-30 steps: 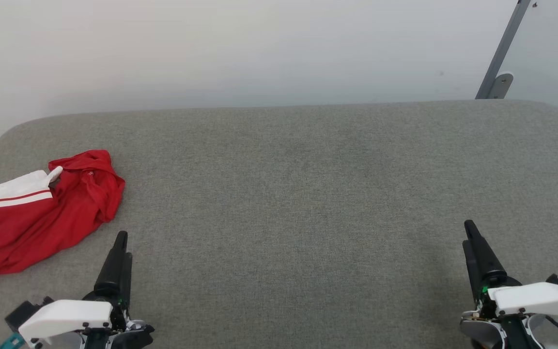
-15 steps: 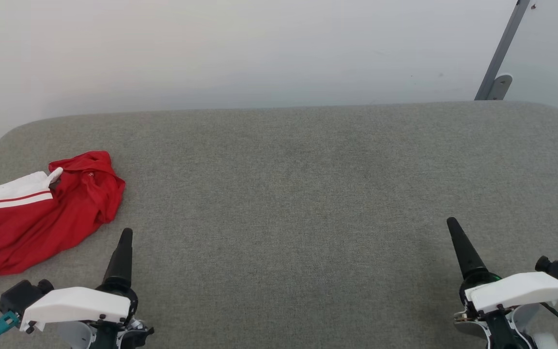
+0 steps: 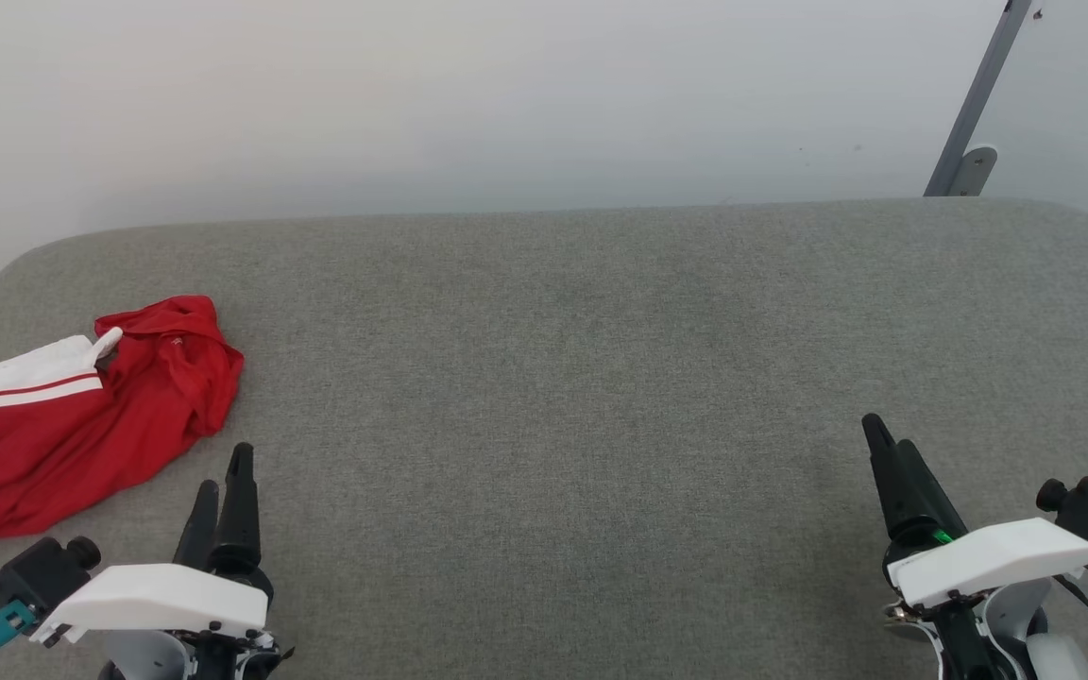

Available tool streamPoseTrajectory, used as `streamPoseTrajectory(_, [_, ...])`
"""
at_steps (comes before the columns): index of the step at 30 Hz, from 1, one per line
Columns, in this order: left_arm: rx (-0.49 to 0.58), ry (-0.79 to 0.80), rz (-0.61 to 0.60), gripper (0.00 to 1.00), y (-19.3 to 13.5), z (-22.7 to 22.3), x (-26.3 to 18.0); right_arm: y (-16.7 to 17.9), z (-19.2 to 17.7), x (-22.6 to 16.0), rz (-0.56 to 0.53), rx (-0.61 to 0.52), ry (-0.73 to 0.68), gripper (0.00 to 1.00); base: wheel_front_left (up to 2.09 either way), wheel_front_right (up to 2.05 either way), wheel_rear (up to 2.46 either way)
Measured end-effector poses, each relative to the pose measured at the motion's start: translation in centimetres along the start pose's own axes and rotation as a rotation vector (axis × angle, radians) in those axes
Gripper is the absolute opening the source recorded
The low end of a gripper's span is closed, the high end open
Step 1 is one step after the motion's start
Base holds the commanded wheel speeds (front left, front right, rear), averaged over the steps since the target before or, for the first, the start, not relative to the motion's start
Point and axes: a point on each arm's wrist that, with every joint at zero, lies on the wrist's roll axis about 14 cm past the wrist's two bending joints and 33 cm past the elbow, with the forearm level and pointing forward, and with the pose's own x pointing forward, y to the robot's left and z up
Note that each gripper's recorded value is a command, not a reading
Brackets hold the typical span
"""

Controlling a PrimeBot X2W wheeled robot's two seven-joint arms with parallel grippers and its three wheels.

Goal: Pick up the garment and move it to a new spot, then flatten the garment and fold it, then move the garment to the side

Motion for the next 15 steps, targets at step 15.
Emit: streamPoseTrajectory(15, [0.186, -0.053, -0.030, 1.00, -0.7, 0.8, -0.3, 1.2, 0.5, 0.3, 0.033, -0.190, -0.017, 1.00, 0.00, 0.00, 0.00])
